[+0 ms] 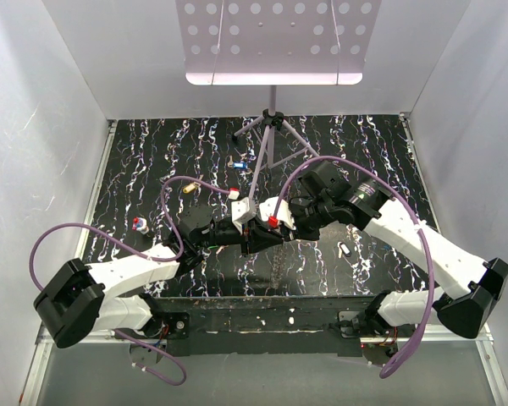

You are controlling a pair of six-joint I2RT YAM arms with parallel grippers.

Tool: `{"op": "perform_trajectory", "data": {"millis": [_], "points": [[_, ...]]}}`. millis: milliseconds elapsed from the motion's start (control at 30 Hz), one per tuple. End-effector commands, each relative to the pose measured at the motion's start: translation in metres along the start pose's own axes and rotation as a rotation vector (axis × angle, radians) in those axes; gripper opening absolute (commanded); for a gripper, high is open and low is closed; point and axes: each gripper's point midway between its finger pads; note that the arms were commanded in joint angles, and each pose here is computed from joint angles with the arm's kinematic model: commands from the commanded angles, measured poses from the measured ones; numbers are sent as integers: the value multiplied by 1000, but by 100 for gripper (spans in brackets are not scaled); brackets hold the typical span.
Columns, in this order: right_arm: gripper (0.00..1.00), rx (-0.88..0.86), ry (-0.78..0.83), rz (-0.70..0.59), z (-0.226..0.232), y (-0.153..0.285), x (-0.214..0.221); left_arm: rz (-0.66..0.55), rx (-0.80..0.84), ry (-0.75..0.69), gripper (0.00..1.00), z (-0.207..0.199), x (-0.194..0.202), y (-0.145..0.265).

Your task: Put the keys on the keyring

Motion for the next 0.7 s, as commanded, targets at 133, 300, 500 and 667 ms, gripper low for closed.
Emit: {"op": "perform_trajectory", "data": {"millis": [133, 300, 500, 667], "points": [[1, -5, 13, -65, 0, 2, -19, -12, -1, -29, 0, 4, -11, -5], [1, -23, 6, -82, 4, 5, -24, 0, -52, -25, 0, 11, -9, -2], [51, -26, -111, -183, 1, 25, -45, -138, -232, -29, 0, 25, -32, 19], [64, -70, -218, -298, 0, 54, -55, -222, -254, 3, 0, 23, -49, 26]]}}
Point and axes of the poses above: each gripper's point midway between its finger pads, its own y axis back along the fingers, its own z axis along the line the jaws close on, x = y × z, and after that the axes turned 15 degrees about -y, right-handed
